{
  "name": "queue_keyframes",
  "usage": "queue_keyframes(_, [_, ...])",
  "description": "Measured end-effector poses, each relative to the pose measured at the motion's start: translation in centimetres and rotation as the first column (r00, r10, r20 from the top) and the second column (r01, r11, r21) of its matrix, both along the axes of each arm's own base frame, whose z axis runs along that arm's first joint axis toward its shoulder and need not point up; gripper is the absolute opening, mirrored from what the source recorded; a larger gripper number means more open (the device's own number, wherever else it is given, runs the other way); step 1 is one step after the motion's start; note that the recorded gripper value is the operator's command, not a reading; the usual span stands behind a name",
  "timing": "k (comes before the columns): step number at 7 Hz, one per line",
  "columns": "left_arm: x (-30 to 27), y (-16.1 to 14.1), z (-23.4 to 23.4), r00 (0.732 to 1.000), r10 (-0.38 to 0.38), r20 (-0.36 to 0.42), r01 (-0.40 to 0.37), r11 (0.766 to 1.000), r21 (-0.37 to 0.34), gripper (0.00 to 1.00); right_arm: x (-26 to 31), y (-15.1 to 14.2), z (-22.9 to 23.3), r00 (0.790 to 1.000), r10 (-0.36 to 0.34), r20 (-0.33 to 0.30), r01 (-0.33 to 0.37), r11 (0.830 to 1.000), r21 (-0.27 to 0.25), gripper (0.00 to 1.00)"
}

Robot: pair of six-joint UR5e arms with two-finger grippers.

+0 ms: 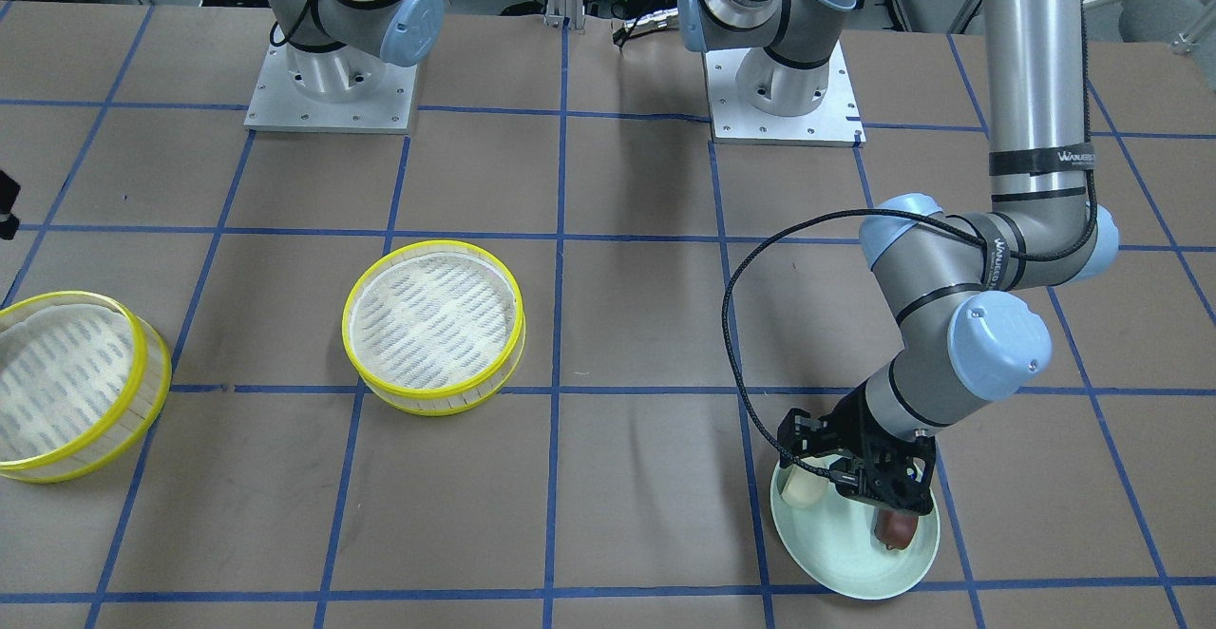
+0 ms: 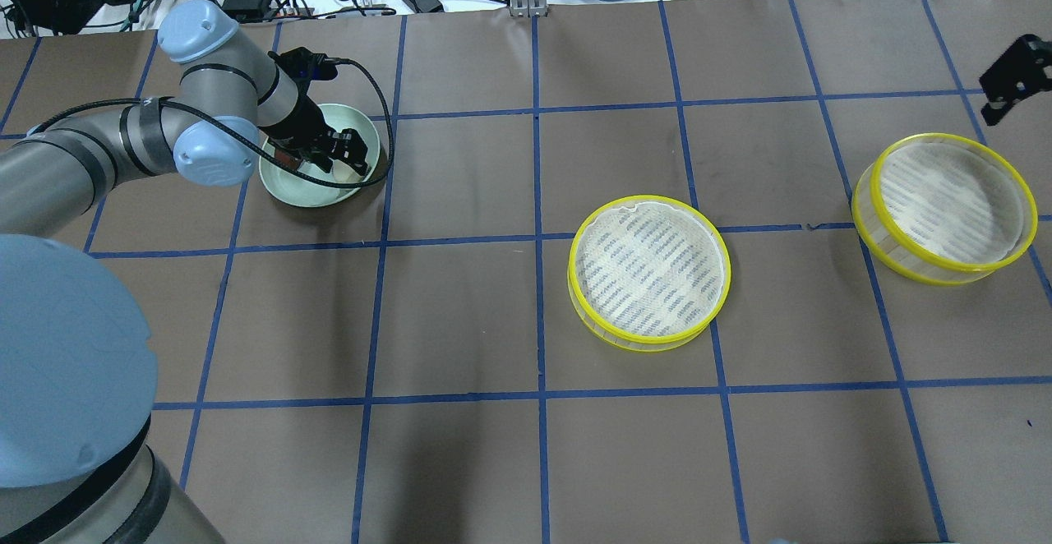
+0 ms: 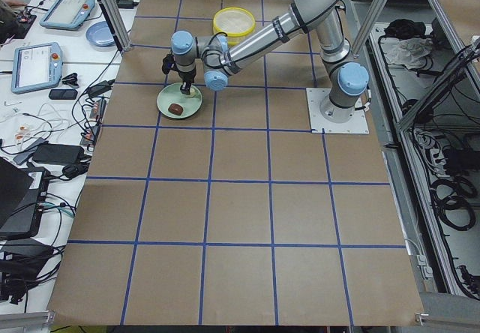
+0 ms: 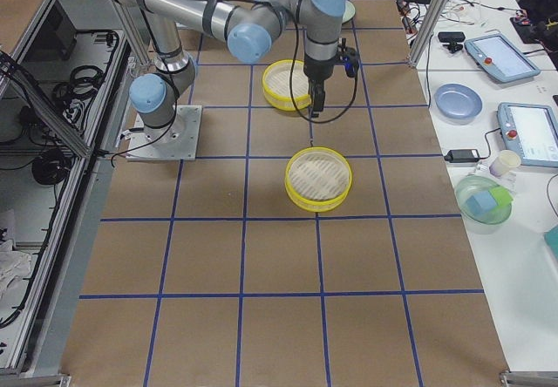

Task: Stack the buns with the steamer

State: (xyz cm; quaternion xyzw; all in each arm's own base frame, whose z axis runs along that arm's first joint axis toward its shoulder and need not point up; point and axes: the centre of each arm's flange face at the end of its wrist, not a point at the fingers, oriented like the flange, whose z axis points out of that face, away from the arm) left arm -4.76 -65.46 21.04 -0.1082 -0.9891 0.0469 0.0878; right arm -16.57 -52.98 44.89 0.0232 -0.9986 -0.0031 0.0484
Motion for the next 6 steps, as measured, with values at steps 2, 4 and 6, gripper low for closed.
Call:
queue_keyframes(2, [0.1, -0.4, -0.1, 1.000, -0.001, 0.002, 0.001, 1.000, -0.005, 0.47, -8.7, -2.3, -6.8, 0.996, 0.090, -0.014, -0.090, 0.996, -0.004, 0.96])
queue_keyframes(4, [0.1, -0.7, -0.7, 1.000, -0.001, 0.004, 0.001, 1.000, -0.012, 0.00, -12.7, -4.1, -13.2, 0.995, 0.100, -0.005, -0.100, 0.995, 0.004, 0.85])
queue_keyframes(6, [0.5, -0.9, -0.7, 1.000, 0.009, 0.012, -0.009, 1.000, -0.017, 0.00, -14.3, -5.3, -18.8, 0.993, 0.116, 0.020, -0.117, 0.993, 0.031, 0.72])
